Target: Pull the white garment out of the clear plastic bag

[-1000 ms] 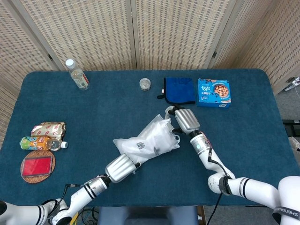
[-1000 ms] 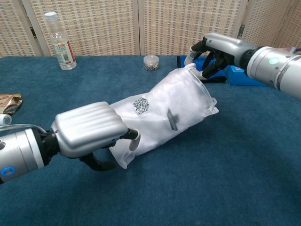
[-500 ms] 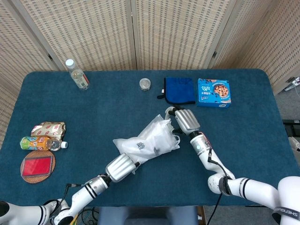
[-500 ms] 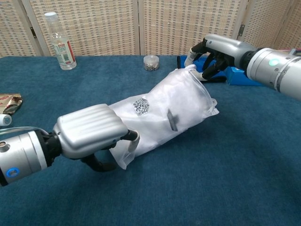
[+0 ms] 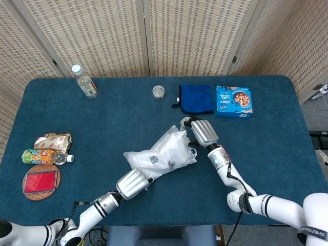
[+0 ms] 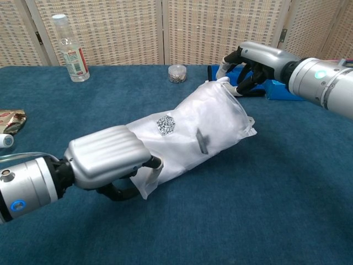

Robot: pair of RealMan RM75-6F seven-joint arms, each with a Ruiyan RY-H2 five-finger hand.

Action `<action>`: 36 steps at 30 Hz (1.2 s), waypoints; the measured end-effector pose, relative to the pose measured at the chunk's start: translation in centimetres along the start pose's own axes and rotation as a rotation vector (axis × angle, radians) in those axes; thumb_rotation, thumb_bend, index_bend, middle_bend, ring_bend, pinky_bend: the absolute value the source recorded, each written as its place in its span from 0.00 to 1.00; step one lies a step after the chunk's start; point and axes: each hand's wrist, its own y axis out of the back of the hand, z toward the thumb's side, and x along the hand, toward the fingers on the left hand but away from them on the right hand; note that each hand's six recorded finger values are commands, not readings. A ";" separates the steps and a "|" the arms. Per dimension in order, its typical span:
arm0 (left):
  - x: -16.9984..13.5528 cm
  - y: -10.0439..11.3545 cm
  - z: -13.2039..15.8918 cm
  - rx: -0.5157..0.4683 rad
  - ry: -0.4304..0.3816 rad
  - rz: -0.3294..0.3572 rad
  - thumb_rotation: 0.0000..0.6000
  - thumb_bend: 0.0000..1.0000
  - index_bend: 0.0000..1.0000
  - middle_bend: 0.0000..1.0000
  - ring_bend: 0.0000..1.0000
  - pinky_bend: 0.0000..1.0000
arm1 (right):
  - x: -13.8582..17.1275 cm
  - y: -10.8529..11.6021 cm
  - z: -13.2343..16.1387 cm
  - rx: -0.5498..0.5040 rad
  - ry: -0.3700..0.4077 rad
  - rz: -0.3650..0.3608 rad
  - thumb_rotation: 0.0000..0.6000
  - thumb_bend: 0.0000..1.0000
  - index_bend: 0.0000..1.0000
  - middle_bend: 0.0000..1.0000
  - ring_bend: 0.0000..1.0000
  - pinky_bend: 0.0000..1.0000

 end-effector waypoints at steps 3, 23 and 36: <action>0.0 0.0 0.0 -0.005 0.001 0.000 1.00 0.41 0.51 1.00 1.00 1.00 | 0.0 0.1 0.0 -0.001 0.001 -0.002 1.00 0.62 0.87 0.30 0.18 0.34; -0.2 0.0 -0.1 -0.024 0.014 0.009 1.00 0.43 0.64 1.00 1.00 1.00 | 0.1 -0.1 -0.2 -0.004 -0.001 0.001 1.00 0.63 0.87 0.30 0.18 0.34; -1.0 0.3 -1.1 -0.030 0.036 0.007 1.00 0.43 0.71 1.00 1.00 1.00 | 0.6 0.7 -0.5 0.005 -0.001 -0.018 1.00 0.66 0.87 0.30 0.18 0.34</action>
